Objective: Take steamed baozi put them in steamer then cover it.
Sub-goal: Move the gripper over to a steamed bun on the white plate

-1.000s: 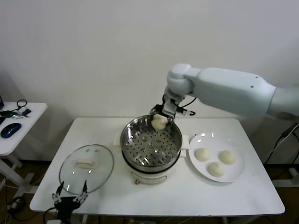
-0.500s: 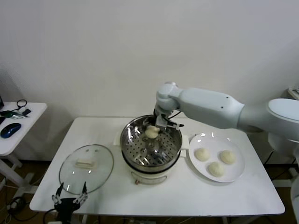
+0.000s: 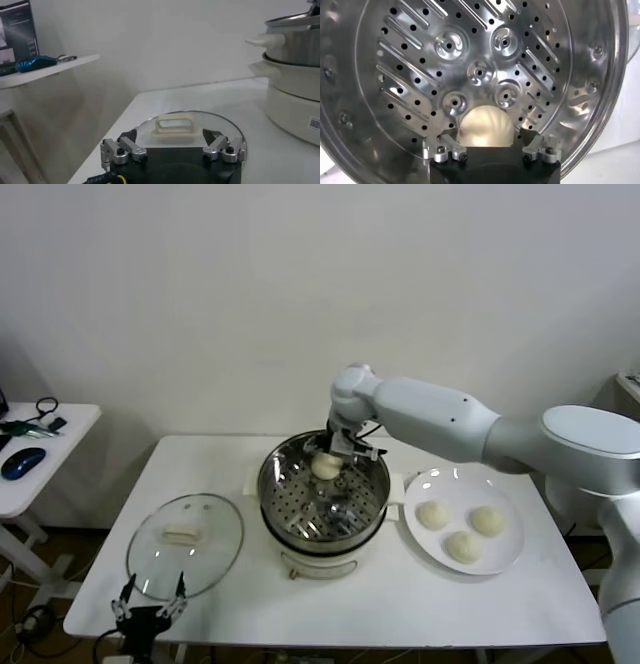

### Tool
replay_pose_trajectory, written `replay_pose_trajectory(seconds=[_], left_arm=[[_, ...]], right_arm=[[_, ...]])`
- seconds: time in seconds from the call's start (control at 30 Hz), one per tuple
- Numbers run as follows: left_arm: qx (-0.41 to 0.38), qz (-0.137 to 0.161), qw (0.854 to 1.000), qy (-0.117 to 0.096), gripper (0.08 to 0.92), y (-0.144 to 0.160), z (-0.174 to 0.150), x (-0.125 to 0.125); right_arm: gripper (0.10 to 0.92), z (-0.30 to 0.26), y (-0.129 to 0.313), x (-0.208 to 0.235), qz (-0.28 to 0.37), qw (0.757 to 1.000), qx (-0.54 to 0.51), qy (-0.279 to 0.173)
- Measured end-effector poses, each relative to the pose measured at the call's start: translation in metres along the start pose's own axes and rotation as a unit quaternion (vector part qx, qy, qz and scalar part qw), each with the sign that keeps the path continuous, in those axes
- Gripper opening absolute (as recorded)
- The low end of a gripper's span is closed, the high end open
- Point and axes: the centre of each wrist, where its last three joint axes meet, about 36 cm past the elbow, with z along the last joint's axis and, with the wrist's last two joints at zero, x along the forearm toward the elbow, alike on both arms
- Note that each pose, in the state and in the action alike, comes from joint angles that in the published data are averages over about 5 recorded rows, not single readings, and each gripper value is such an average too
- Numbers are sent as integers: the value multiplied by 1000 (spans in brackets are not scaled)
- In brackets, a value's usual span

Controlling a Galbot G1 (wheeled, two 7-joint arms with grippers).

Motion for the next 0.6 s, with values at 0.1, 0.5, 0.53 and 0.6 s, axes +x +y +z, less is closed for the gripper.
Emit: replay_pose_trajectory(seconds=[0.1,0.5,0.53,0.6], left_arm=[[0,1,1000,0,823,0,0,0],[5,4,1000,-5,823,-5,-3,-5],[5,4,1000,-5,823,-6,-3,-6],[6,4,1000,-5,823,-6,-4,-7]], right_arm=[[823,6,3,18,-4,1000,-20,-4],[823,54,94,113,-9,964,-263,-35],[823,57,108,116,-8,957,-289,-37],[823,60,137,120,-10,940,-338,-37]])
